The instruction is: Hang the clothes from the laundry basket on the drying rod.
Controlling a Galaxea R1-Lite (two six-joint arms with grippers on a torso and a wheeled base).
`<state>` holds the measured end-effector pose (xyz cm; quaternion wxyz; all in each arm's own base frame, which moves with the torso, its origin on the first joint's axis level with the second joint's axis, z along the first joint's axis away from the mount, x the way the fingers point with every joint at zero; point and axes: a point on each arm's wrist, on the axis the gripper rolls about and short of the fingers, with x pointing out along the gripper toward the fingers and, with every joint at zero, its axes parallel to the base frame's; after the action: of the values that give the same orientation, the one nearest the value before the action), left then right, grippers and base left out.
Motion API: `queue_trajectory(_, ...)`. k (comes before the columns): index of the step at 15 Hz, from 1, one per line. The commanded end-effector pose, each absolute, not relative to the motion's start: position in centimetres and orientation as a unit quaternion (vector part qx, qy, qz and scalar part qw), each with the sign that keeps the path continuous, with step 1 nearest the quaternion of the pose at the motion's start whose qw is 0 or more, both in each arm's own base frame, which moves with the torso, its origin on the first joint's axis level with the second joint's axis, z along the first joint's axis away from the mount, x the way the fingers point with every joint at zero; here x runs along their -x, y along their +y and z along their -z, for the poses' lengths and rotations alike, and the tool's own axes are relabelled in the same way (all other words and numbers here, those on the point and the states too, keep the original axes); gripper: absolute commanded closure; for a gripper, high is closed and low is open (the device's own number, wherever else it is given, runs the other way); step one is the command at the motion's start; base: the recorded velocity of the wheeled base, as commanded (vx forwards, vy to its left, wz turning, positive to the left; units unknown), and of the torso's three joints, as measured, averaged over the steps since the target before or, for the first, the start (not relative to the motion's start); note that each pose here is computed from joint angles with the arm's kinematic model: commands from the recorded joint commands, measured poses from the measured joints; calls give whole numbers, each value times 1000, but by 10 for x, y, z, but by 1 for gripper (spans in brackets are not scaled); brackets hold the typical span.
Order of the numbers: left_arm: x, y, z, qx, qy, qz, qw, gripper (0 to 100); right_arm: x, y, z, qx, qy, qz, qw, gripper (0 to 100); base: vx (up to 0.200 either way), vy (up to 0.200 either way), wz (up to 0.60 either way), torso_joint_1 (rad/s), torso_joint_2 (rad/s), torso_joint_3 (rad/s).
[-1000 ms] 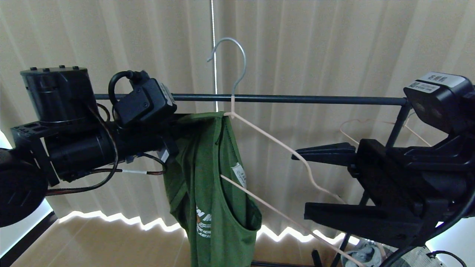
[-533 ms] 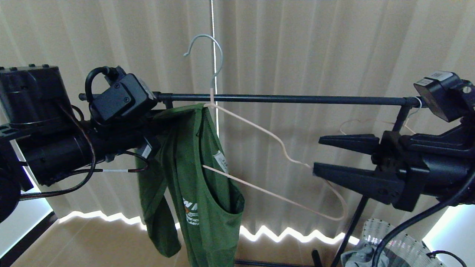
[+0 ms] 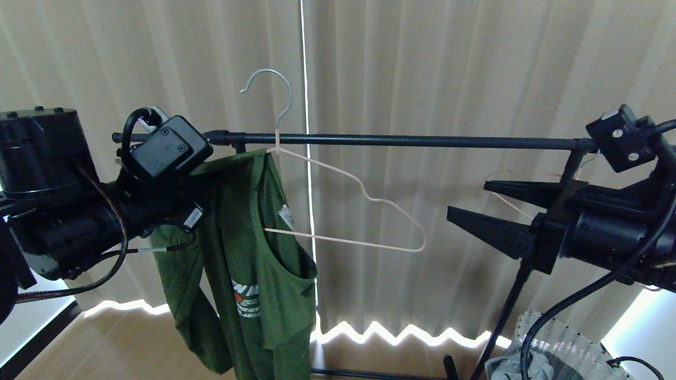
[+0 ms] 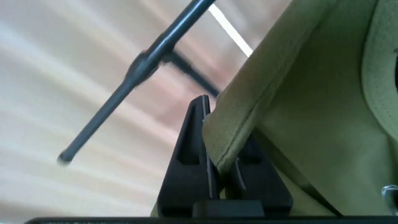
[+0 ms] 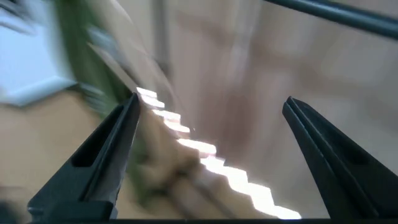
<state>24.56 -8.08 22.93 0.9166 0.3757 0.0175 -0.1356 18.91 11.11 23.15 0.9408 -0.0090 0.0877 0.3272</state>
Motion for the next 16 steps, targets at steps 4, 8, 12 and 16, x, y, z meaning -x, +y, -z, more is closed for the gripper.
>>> queue_trajectory(4,-243,-77,-233,-351,35,74,933,100,-179,124,-209,65,113,-313,941,0,0,0,0,0,0,0)
queue_trajectory(8,-245,-81,-241,-294,25,67,953,100,-177,149,-199,61,133,-336,930,0,0,0,0,0,0,0)
queue_trajectory(12,-243,-105,-258,-224,-7,101,969,100,-192,184,-193,53,115,-339,932,0,0,0,0,0,0,0)
queue_trajectory(16,-239,-122,-267,-181,-23,130,975,100,-212,212,-189,31,80,-347,934,0,0,0,0,0,0,0)
